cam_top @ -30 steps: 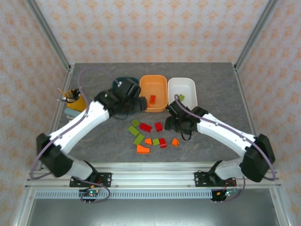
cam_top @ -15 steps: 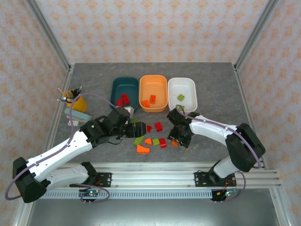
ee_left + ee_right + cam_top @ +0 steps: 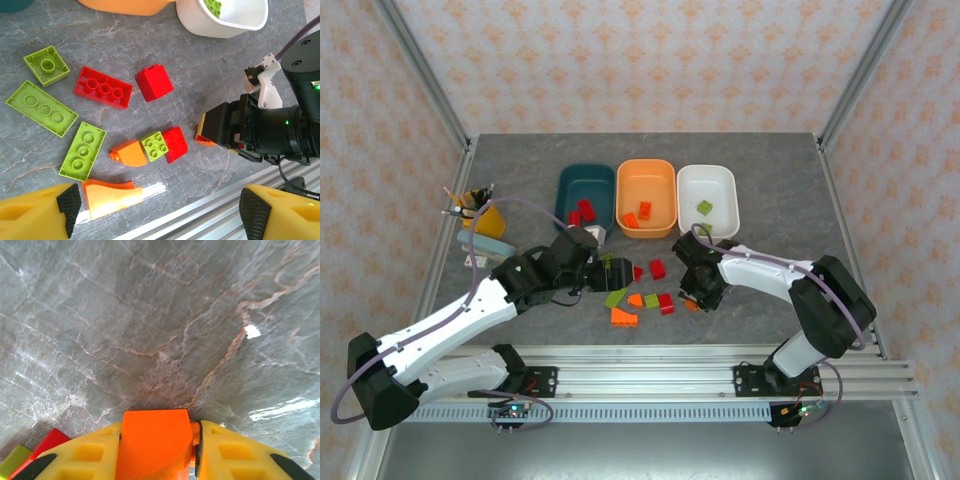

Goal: Sort the legos into containers by color

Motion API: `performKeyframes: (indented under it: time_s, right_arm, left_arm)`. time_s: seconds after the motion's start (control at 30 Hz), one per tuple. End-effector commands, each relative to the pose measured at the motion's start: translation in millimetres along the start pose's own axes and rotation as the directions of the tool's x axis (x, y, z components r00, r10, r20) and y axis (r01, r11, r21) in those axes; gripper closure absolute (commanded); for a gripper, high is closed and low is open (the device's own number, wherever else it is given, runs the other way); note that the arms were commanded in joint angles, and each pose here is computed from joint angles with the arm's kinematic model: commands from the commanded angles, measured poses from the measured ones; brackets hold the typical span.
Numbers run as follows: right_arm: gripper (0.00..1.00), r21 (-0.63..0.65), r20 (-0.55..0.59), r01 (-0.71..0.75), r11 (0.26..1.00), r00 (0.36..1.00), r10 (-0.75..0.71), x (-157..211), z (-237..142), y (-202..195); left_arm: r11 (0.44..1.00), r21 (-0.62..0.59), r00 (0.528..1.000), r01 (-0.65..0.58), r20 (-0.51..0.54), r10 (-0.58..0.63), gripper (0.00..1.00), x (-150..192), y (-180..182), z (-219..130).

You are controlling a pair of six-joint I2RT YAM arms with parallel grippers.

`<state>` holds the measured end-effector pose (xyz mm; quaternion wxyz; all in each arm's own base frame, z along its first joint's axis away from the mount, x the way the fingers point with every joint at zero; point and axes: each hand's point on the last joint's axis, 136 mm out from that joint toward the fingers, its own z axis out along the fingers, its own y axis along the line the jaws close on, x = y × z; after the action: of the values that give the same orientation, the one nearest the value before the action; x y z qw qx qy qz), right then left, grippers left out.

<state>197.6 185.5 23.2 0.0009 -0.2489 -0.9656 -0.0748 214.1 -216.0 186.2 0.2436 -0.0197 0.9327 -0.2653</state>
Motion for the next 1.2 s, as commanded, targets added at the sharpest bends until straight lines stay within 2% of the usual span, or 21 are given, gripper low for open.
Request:
performKeyframes:
  time_s: [0.0,0.13,0.27,0.4,0.5,0.73,0.87,0.97,1.07,1.17]
  right_arm:
    - [0.71,-0.005,0.159,0.114,0.993,0.981,-0.112,-24.2,-39.2,19.0]
    - [0.71,-0.019,0.292,0.289,0.957,0.917,-0.271,-48.5,-91.2,69.9]
    - [0.72,0.020,0.347,0.396,0.918,0.859,-0.378,-80.3,-107.2,120.8]
    - [0.72,0.087,0.349,0.404,0.911,0.844,-0.408,-119.0,-100.5,155.7]
    - [0.72,0.186,0.332,0.386,0.903,0.841,-0.428,-141.9,-89.8,167.3]
    - [0.71,0.293,0.316,0.358,0.886,0.839,-0.444,-170.9,-50.9,181.7]
    - [0.65,0.273,0.286,0.359,0.892,0.855,-0.432,-175.0,-28.0,188.9]
    - [0.52,0.255,0.273,0.377,0.890,0.855,-0.440,-175.9,-22.5,195.8]
    - [0.40,0.226,0.282,0.388,0.894,0.852,-0.441,-174.8,-34.0,203.8]
    - [0.38,0.164,0.319,0.395,0.904,0.846,-0.428,-172.1,-59.6,212.7]
  left_arm:
    - [0.999,-0.042,0.994,0.035,0.101,-0.030,0.15,-20.2,2.7,-17.9]
    - [0.987,-0.131,0.974,0.090,0.219,-0.060,0.14,-49.5,11.3,-40.3]
    - [0.970,-0.182,0.957,0.160,0.271,-0.107,0.14,-73.8,15.7,-48.5]
    - [0.956,-0.214,0.944,0.199,0.305,-0.128,0.14,-94.2,19.2,-51.4]
    - [0.952,-0.212,0.935,0.220,0.325,-0.144,0.14,-107.5,19.8,-52.7]
    - [0.952,-0.203,0.931,0.230,0.330,-0.155,0.14,-120.7,14.8,-51.3]
    - [0.947,-0.218,0.935,0.237,0.314,-0.162,0.14,-112.8,21.3,-48.5]
    - [0.942,-0.230,0.939,0.245,0.299,-0.171,0.14,-103.9,28.6,-47.2]
    - [0.938,-0.239,0.942,0.252,0.283,-0.181,0.14,-94.9,34.6,-46.1]
    - [0.932,-0.249,0.944,0.264,0.266,-0.197,0.14,-85.2,41.5,-45.0]
